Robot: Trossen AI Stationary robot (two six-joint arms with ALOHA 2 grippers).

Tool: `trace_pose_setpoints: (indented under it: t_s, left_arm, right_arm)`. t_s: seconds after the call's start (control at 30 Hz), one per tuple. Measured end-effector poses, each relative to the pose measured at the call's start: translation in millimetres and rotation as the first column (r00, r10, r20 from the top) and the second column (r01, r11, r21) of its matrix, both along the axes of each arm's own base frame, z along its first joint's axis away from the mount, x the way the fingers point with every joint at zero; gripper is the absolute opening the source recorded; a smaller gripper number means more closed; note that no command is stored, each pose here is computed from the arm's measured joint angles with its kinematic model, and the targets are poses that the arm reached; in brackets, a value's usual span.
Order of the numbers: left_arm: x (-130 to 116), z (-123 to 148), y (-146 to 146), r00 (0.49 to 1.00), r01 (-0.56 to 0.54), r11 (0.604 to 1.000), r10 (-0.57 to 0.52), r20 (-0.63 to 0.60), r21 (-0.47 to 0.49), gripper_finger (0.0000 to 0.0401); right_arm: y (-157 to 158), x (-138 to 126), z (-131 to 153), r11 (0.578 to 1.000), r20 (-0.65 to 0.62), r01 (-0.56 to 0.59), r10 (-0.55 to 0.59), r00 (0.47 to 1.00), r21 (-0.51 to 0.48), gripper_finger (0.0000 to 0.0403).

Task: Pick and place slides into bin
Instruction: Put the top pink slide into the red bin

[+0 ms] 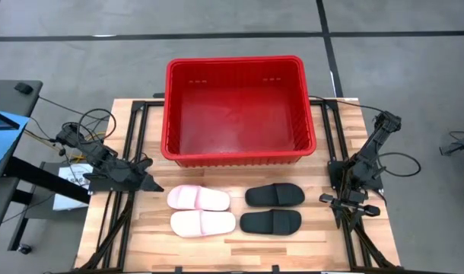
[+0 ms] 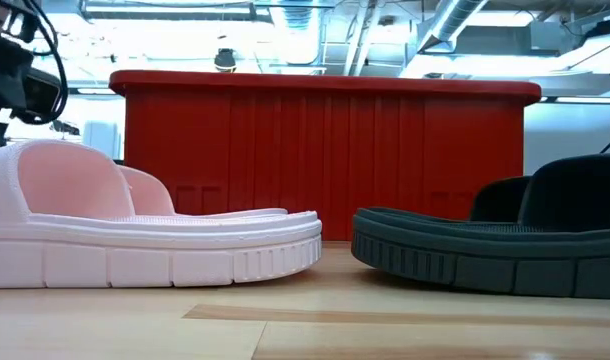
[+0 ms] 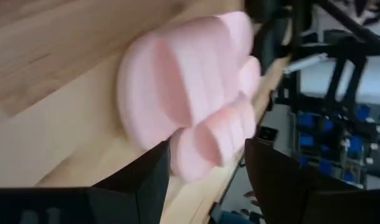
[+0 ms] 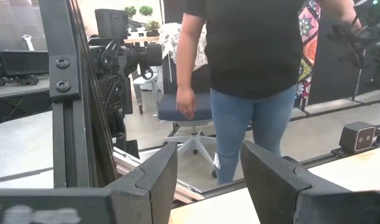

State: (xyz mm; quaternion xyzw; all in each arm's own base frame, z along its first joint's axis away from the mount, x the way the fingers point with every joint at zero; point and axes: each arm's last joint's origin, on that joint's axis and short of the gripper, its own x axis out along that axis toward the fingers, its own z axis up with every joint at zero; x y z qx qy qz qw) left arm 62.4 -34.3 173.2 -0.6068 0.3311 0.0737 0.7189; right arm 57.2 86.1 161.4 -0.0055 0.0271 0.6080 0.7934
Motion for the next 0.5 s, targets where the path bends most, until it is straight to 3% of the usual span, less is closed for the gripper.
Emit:
trace_pose_setpoints:
  t_s: [0.37, 0.5]
  left_arm:
    - [15.3, -13.5, -9.1, 0.980, -0.032, 0.994, 0.052, -0.191, 0.108, 0.0196]
    - [27.5, -15.3, -16.9, 0.980, -0.023, 0.993, 0.046, -0.193, 0.118, 0.0196]
  right_arm:
    - [0.0, 0.0, 0.1, 1.000, 0.000, 0.000, 0.000, 1.000, 0.000, 0.0168]
    - [0.0, 0.0, 0.1, 1.000, 0.001, 0.000, 0.000, 1.000, 0.000, 0.0167]
